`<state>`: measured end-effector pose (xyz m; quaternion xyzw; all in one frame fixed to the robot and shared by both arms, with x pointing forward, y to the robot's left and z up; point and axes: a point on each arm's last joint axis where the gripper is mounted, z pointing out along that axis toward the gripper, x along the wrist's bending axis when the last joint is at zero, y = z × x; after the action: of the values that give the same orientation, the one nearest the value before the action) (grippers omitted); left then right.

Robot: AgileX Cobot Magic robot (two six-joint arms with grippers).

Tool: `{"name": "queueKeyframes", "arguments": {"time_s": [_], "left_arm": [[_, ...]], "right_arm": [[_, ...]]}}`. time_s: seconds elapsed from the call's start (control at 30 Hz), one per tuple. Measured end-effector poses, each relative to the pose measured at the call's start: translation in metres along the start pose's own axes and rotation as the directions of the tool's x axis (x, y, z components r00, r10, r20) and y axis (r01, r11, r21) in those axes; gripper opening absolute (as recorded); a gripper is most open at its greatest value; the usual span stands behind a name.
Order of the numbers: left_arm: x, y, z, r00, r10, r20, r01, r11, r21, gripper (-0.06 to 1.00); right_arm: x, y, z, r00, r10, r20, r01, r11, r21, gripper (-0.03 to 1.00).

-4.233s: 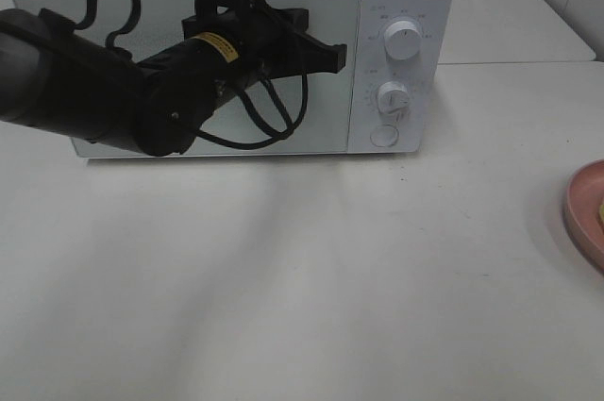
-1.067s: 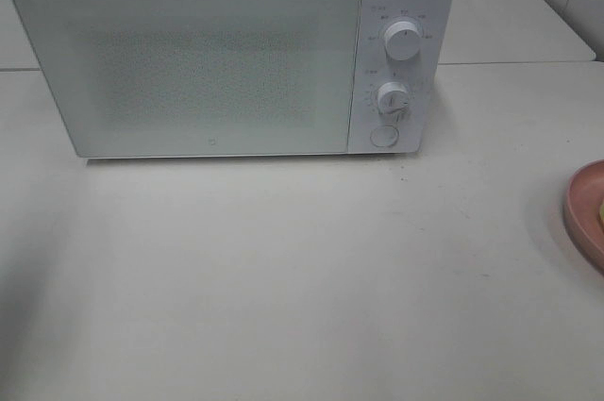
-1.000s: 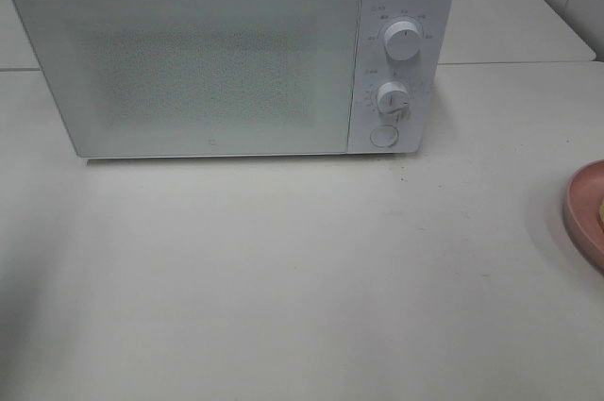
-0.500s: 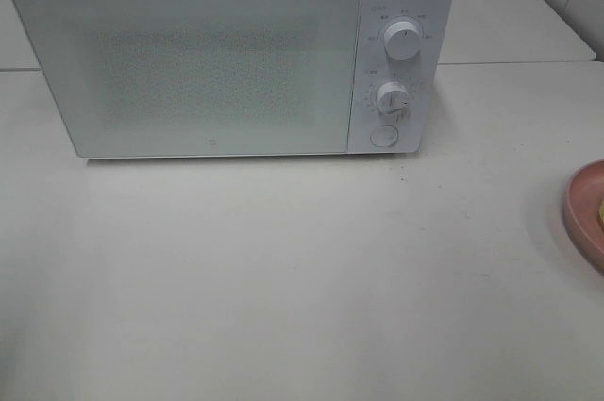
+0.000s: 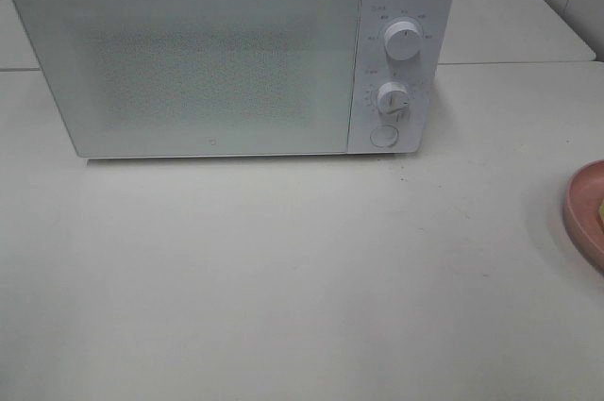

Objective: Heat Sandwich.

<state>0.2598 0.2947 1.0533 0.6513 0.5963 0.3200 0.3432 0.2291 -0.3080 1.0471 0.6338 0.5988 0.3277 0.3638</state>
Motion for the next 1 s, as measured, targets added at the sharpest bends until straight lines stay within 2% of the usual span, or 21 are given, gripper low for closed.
{"name": "queueKeyframes", "arguments": {"time_s": [0.27,1.0], "left_arm": [[-0.002,-0.011,-0.019,1.000,0.010,-0.009,-0.011,0.990,-0.141,0.99],[-0.002,-0.013,-0.021,1.000,0.010,-0.010,-0.011,0.987,-0.158,0.99]], "right_arm": [[0.000,0.000,0.000,1.000,0.000,0.000,0.000,1.000,0.000,0.77],[0.000,0.000,0.000,1.000,0.000,0.000,0.000,1.000,0.000,0.77]]}}
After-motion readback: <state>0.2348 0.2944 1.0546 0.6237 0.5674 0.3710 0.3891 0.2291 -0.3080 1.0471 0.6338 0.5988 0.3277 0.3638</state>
